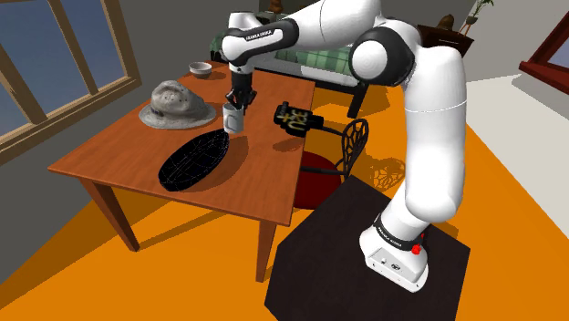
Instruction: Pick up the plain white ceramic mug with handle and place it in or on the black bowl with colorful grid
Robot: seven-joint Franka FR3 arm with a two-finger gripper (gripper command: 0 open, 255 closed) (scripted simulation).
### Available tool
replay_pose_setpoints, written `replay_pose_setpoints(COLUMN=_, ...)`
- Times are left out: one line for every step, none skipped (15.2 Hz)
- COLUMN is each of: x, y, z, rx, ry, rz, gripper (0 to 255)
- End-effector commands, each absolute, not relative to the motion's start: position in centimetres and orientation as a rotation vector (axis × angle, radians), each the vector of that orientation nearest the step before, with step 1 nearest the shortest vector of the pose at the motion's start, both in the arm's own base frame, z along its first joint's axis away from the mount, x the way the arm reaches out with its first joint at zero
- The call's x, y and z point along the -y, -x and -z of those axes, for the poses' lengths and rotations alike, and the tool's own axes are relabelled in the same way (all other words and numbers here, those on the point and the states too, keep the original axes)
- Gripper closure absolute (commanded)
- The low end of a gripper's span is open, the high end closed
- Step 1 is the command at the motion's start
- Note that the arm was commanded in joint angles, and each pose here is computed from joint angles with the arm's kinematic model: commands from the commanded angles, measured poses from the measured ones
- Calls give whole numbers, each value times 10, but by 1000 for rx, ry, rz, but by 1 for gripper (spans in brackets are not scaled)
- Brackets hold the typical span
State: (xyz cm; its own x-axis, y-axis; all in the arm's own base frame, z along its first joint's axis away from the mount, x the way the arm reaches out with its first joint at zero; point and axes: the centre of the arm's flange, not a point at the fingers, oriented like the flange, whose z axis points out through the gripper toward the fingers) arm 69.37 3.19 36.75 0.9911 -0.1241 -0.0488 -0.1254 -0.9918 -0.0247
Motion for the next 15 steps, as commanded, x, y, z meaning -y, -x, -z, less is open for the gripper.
replay_pose_setpoints(x=-56, y=-704, z=-371, rx=-196, ry=3107, rz=-74, gripper=255)
replay_pose_setpoints(x=-68, y=-708, z=-372, rx=-196, ry=3107, rz=-74, gripper=255)
replay_pose_setpoints(x=-81, y=-712, z=-373, rx=-196, ry=3107, rz=-74, gripper=255)
replay_pose_setpoints(x=-93, y=-716, z=-375, rx=-196, ry=3107, rz=-74, gripper=255)
replay_pose_setpoints(x=-106, y=-721, z=-376, rx=-196, ry=3107, rz=-74, gripper=255)
replay_pose_setpoints(x=-118, y=-725, z=-377, rx=-196, ry=3107, rz=-74, gripper=255)
replay_pose_setpoints(x=-130, y=-729, z=-379, rx=-196, ry=3107, rz=-74, gripper=255)
replay_pose_setpoints(x=-143, y=-734, z=-380, rx=-196, ry=3107, rz=-74, gripper=255)
replay_pose_setpoints(x=-155, y=-738, z=-381, rx=-196, ry=3107, rz=-74, gripper=255)
replay_pose_setpoints(x=-168, y=-742, z=-382, rx=-196, ry=3107, rz=-74, gripper=255)
replay_pose_setpoints(x=-181, y=-747, z=-384, rx=-196, ry=3107, rz=-74, gripper=255)
replay_pose_setpoints(x=-181, y=-747, z=-378, rx=-196, ry=3107, rz=-74, gripper=255)
replay_pose_setpoints(x=-181, y=-747, z=-373, rx=-196, ry=3107, rz=-74, gripper=255)
replay_pose_setpoints(x=-181, y=-747, z=-368, rx=-196, ry=3107, rz=-74, gripper=255)
replay_pose_setpoints(x=-181, y=-747, z=-363, rx=-196, ry=3107, rz=-74, gripper=255)
